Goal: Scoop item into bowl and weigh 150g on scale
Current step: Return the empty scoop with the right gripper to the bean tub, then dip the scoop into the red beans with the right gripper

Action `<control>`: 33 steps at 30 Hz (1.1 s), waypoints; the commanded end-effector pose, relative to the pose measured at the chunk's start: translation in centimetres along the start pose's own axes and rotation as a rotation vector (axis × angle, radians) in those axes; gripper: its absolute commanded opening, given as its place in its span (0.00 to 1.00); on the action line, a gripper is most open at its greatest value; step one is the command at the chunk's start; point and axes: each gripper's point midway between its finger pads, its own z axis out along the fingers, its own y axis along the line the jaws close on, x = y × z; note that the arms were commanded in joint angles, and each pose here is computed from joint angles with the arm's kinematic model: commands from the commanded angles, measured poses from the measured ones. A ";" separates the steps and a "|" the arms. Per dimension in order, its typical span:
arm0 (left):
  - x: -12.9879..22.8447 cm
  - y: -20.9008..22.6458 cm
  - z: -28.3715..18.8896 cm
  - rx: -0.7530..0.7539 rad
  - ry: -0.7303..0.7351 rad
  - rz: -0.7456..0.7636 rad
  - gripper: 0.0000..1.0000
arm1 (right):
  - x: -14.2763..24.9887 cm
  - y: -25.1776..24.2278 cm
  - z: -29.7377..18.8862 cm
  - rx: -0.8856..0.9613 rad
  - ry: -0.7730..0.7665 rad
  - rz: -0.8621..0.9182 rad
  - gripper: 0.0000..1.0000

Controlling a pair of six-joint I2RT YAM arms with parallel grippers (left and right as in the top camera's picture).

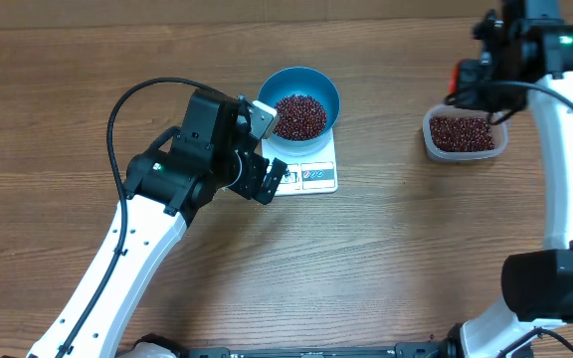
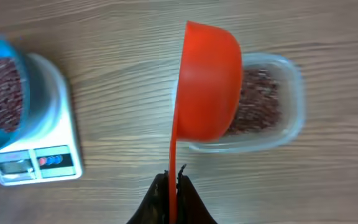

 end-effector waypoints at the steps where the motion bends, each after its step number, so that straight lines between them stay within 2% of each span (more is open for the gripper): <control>1: -0.1 0.1 -0.1 -0.006 -0.007 -0.012 0.99 | 0.8 -1.9 0.0 0.018 0.014 0.015 0.04; 6: -0.1 0.1 -0.1 -0.006 -0.007 -0.012 1.00 | 3.2 -4.2 2.9 0.034 0.104 0.082 0.04; 13: -0.1 0.1 -0.1 -0.006 -0.007 -0.012 1.00 | 4.8 -5.1 5.4 0.040 0.152 0.106 0.04; 33: -0.1 0.1 -0.1 -0.006 -0.007 -0.012 1.00 | 4.6 -5.1 5.4 0.040 0.144 0.106 0.04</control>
